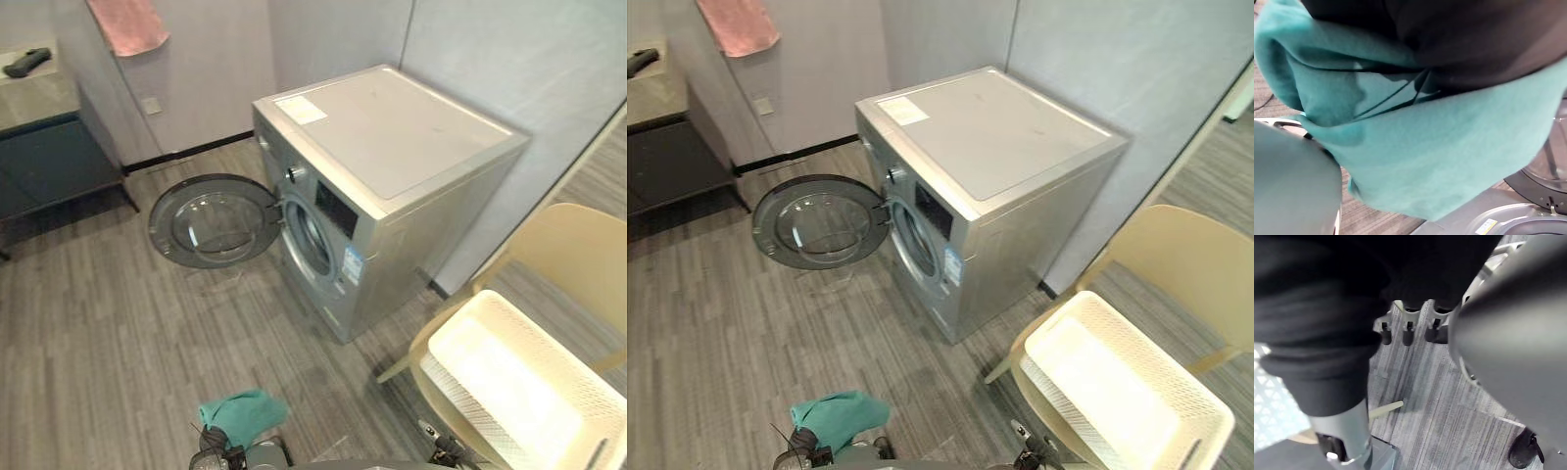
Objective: Pick up the laundry basket with both hands and put the clothes into the washing machine.
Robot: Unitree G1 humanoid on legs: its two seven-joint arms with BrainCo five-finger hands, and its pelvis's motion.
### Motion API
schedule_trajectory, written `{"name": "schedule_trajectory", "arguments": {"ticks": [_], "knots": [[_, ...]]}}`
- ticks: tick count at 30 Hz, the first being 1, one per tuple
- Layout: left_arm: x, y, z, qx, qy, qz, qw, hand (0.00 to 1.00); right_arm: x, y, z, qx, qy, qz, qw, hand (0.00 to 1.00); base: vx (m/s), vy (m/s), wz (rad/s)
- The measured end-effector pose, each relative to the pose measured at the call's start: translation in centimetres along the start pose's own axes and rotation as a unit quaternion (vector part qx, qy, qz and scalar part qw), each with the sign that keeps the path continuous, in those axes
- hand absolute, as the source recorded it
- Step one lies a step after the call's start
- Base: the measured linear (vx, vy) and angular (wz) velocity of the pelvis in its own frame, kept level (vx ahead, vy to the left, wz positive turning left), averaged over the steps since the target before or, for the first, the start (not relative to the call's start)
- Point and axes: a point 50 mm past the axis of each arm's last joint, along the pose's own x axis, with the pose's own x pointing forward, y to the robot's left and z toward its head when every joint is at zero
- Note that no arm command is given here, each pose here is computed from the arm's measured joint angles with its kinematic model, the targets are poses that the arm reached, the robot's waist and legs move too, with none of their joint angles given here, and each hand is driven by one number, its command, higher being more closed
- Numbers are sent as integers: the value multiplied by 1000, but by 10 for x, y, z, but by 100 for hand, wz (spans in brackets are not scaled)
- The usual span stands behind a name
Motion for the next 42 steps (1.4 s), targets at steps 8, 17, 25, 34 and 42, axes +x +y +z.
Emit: {"name": "schedule_trajectory", "arguments": {"ticks": [8, 17, 25, 34, 42], "knots": [[5, 19, 1, -21, 17, 28, 999, 100, -5, 9, -21, 90, 29, 12, 995, 0, 81, 31, 41], [3, -44, 20, -22, -5, -65, 998, 100, -6, -15, -25, 128, 25, -21, 991, 0, 270, -116, 62], [5, -38, 42, -28, -55, -58, 996, 100, -2, 31, 15, 84, -35, 46, 995, 0, 234, 95, -52], [2, -23, 14, -40, -12, -12, 999, 100, -5, 32, 60, 34, -133, 50, 989, 0, 321, 477, -69], [10, -5, 20, 78, -14, -14, 997, 100, -4, 18, -3, 62, -15, 14, 998, 0, 385, 524, -57]]}}
